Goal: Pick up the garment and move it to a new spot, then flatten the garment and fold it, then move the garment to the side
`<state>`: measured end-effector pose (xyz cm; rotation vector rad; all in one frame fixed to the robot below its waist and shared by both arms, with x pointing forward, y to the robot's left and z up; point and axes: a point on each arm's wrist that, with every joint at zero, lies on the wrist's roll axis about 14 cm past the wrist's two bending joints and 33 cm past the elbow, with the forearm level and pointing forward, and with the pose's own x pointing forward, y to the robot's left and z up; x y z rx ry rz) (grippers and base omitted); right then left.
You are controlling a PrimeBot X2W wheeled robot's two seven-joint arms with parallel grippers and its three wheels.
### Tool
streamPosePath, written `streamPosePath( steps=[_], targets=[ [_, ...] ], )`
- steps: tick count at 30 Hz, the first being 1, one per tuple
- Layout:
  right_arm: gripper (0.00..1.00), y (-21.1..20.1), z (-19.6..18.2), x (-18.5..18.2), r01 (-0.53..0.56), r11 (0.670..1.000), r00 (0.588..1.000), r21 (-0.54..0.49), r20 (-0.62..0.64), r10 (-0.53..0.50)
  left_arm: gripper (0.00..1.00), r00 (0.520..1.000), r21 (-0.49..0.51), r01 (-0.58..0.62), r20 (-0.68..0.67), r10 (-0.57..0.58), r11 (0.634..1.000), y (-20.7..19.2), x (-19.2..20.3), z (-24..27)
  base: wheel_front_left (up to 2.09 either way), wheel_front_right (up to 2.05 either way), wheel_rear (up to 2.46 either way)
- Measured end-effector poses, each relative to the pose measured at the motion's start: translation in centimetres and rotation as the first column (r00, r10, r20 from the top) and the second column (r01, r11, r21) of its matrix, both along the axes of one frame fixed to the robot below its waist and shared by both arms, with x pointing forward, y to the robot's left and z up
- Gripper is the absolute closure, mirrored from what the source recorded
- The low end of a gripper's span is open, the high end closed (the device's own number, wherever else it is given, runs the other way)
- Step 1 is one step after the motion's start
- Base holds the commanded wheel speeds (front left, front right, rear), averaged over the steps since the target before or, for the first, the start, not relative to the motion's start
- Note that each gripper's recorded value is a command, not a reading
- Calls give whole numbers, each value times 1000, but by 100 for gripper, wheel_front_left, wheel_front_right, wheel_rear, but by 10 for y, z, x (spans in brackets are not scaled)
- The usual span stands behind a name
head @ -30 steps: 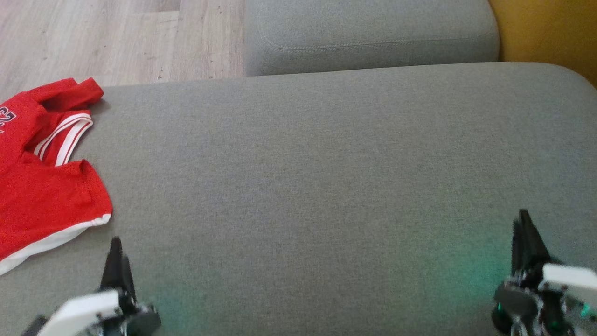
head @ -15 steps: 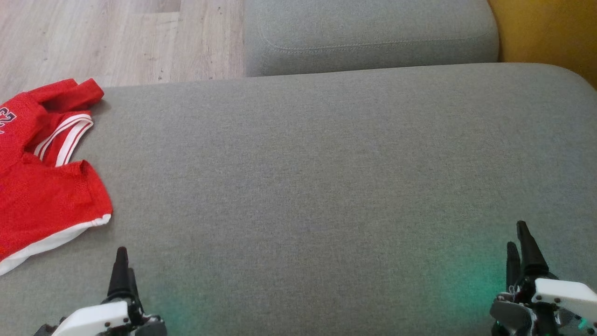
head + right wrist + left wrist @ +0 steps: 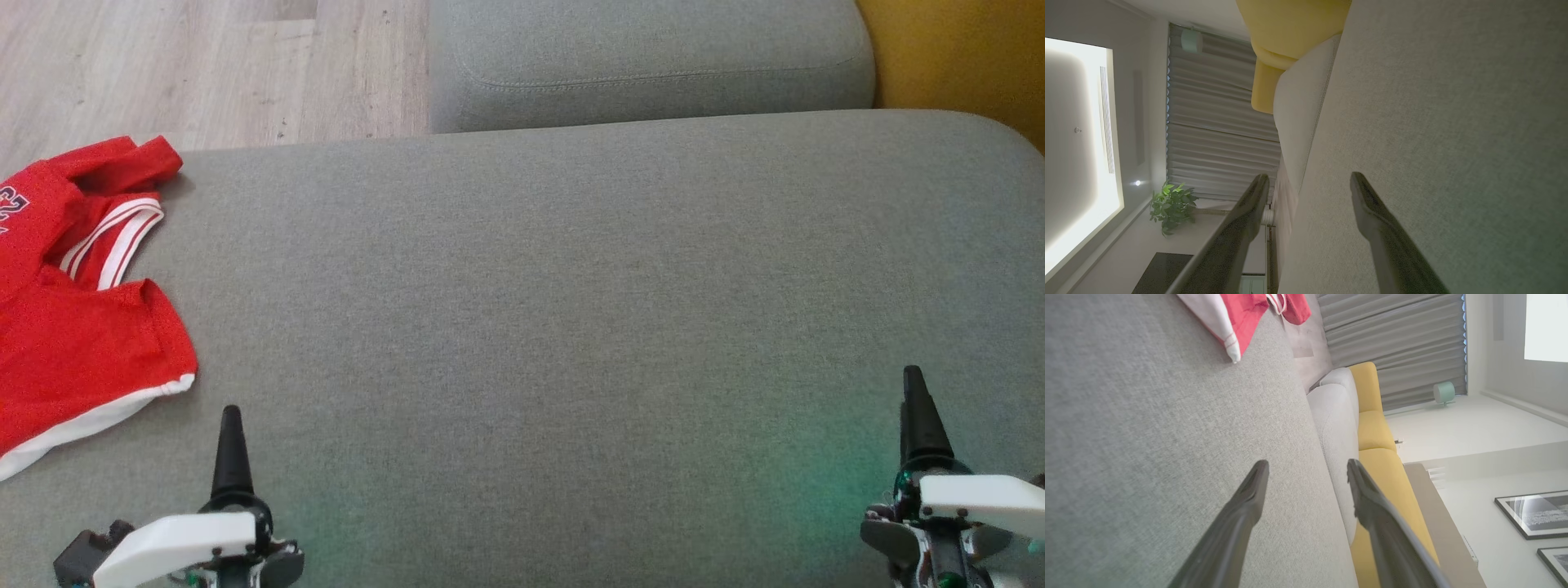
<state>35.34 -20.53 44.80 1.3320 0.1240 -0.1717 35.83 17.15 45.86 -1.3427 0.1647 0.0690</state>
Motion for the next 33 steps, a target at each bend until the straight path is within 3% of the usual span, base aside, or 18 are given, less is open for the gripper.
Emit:
streamPosePath(
  steps=[16, 33],
  targets=[
    [0, 11, 10, 4, -59, 970, 998, -235, 18, 65, 0, 996, 254, 68, 37, -80, 965, -17, 2, 10, 0, 0, 0],
    [0, 26, 12, 5, -126, 877, 989, -463, 5, 145, 0, 991, 452, 95, 41, -128, 887, -24, -6, 9, 0, 0, 0]
  ],
)
